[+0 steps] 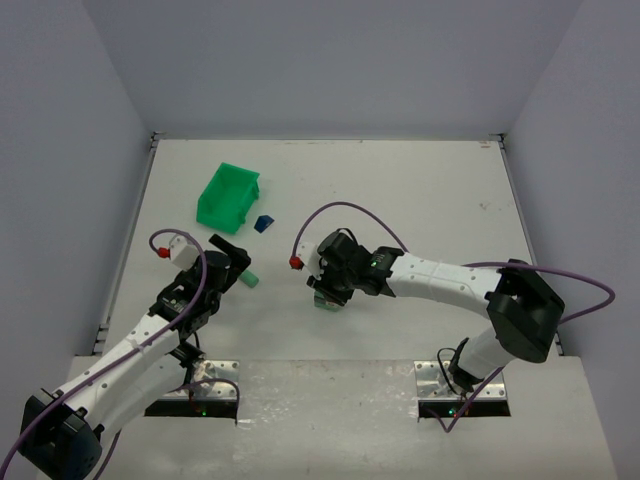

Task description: Build the wood block tower

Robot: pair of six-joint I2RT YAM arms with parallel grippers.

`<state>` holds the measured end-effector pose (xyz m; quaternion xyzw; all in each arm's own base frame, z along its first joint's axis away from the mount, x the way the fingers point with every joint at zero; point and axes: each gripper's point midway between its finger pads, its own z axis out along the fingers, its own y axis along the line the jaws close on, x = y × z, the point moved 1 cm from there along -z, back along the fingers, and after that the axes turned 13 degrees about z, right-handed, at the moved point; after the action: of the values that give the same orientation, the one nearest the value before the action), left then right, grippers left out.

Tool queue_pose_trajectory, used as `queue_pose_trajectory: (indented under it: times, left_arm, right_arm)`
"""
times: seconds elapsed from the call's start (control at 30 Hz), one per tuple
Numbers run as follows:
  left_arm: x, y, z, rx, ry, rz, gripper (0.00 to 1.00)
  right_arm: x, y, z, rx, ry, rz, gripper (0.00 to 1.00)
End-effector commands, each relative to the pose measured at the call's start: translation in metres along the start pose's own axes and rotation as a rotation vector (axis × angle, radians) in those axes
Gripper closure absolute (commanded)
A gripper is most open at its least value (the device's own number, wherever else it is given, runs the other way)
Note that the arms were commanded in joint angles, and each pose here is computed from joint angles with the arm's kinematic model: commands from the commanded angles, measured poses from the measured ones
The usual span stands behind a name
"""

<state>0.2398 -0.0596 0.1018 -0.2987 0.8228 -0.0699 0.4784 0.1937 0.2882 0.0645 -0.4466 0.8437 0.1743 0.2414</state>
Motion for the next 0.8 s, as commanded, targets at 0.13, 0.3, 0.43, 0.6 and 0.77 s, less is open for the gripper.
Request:
queue_pose_trajectory:
  times: [0.13,0.3,0.43,0.6,0.77]
  left_arm:
    - [-0.0037,-0.0067,0.0003,0.028,-0.021,-0.009,0.00]
    - [-0.0038,-0.0073,0.0005,0.029,-0.020,-0.010,0.00]
    - [-0.0036,-0.0074,0.0007,0.029,-0.019,-0.008,0.00]
    - [-0.0036,-0.0075,0.0005,0.032,-0.020,-0.007,0.00]
    - [-0.0035,-0.0077,0.0004,0.033,-0.019,-0.008,0.00]
  right_arm:
    - [-0.0100,0.0042,-0.0014,-0.030,-0.042,0.000,0.68]
    - [-0.0106,0.0064,-0.0026,-0.042,-0.038,0.000,0.67]
    - [-0.0105,0.0047,-0.0020,-0.032,-0.036,0.002,0.66]
    - [-0.0095,0.0031,-0.0013,-0.023,-0.032,0.005,0.65]
    - [-0.0093,0.0031,-0.0004,-0.023,-0.030,0.006,0.62]
